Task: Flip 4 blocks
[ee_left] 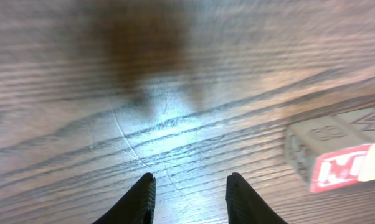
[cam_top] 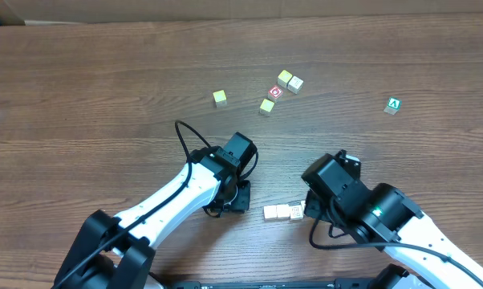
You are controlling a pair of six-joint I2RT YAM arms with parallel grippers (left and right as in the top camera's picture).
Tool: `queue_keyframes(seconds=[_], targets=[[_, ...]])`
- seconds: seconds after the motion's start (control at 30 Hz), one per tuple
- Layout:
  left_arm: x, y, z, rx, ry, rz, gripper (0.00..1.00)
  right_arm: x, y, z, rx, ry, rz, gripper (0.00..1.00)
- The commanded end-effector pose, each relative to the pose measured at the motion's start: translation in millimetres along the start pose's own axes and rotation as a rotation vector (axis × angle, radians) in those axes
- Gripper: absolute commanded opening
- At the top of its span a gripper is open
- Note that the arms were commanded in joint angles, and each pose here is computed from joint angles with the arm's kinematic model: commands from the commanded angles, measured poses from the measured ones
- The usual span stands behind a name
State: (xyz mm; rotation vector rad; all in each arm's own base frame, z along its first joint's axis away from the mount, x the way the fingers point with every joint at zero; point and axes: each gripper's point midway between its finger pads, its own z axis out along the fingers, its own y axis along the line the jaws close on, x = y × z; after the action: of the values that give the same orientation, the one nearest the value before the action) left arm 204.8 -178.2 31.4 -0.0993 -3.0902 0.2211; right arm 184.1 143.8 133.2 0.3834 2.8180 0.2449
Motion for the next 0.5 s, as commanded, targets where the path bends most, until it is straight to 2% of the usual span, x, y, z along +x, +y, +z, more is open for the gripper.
queue_keyframes(seconds=[0.0, 0.47], targets=[[-16.1, -3.8, -23.9, 0.007, -0.090, 0.015, 0.31, 1.2, -1.9, 23.2, 0.036, 0.012, 0.022, 0.16], [-8.8, 7.9, -30.1, -0.043, -0.082, 0.010, 0.33, -9.1, 1.9, 88.6, 0.149, 0.048, 0.035, 0.11]])
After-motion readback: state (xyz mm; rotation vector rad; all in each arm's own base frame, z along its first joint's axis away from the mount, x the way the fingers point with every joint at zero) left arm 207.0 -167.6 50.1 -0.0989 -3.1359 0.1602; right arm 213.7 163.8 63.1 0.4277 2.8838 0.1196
